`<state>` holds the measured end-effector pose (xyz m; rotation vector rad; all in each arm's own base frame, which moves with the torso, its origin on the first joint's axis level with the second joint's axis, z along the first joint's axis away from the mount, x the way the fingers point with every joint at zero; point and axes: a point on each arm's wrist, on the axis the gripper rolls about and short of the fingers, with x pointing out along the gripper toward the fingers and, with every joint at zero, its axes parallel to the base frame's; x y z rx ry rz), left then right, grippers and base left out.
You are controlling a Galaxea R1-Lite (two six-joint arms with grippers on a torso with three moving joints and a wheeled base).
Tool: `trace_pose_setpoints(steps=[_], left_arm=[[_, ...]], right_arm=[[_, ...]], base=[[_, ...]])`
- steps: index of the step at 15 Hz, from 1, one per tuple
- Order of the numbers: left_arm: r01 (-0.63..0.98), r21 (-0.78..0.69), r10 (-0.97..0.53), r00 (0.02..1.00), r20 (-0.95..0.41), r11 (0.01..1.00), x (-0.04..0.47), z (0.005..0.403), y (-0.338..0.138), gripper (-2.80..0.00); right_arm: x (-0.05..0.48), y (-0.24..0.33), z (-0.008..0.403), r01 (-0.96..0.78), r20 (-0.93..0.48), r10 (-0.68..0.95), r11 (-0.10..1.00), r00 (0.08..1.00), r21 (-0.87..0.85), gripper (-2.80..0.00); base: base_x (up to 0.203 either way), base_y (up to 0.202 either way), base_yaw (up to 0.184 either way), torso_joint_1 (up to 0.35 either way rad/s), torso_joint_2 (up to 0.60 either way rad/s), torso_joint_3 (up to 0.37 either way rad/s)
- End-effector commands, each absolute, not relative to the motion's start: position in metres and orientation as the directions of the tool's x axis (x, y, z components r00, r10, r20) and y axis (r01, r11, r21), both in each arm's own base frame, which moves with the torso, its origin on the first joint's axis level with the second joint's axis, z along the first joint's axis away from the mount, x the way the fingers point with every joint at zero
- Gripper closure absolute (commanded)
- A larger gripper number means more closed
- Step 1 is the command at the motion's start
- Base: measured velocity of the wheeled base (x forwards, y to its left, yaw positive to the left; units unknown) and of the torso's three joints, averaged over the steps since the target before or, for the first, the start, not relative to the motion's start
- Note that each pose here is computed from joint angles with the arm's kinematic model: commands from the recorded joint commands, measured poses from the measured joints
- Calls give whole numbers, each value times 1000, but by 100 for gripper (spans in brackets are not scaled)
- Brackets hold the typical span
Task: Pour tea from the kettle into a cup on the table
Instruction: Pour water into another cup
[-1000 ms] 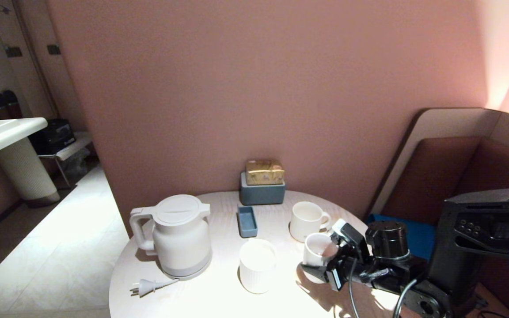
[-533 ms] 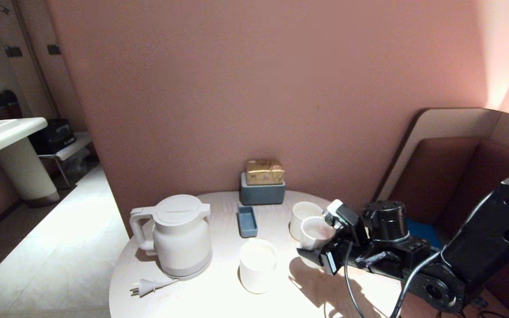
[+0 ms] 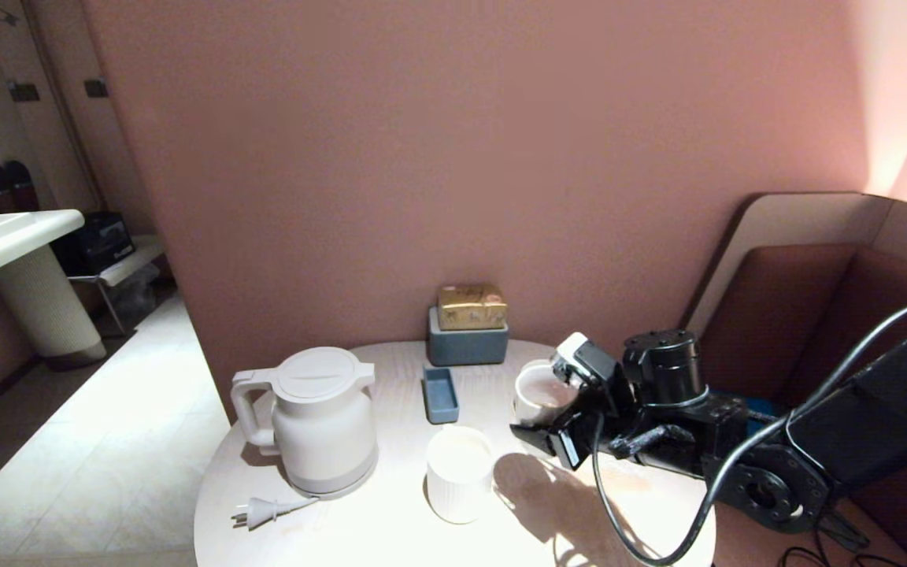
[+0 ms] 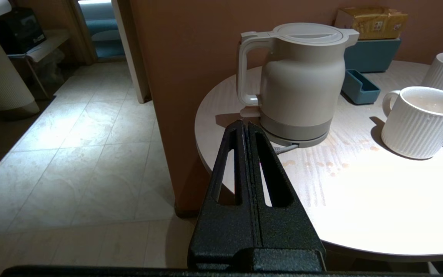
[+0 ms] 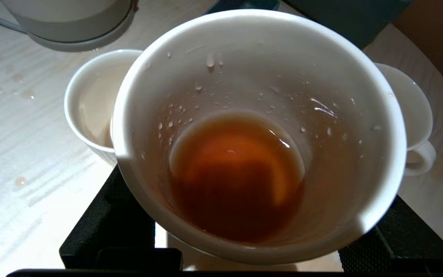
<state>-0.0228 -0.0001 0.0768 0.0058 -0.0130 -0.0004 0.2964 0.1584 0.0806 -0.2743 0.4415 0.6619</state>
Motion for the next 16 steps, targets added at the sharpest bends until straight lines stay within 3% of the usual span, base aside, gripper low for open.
trace_pose_setpoints(steps=[1, 16], left_arm=[[0, 6, 0, 1000, 12, 1000, -23, 77, 0, 0], [0, 6, 0, 1000, 12, 1000, -23, 77, 0, 0]], right_arm=[[297, 172, 88, -658, -477, 535, 742, 697, -129, 0], [289, 199, 88, -697, -573, 478, 674, 665, -246, 0]], base=[[0, 0, 0, 0, 0, 0], [0, 0, 0, 0, 0, 0]])
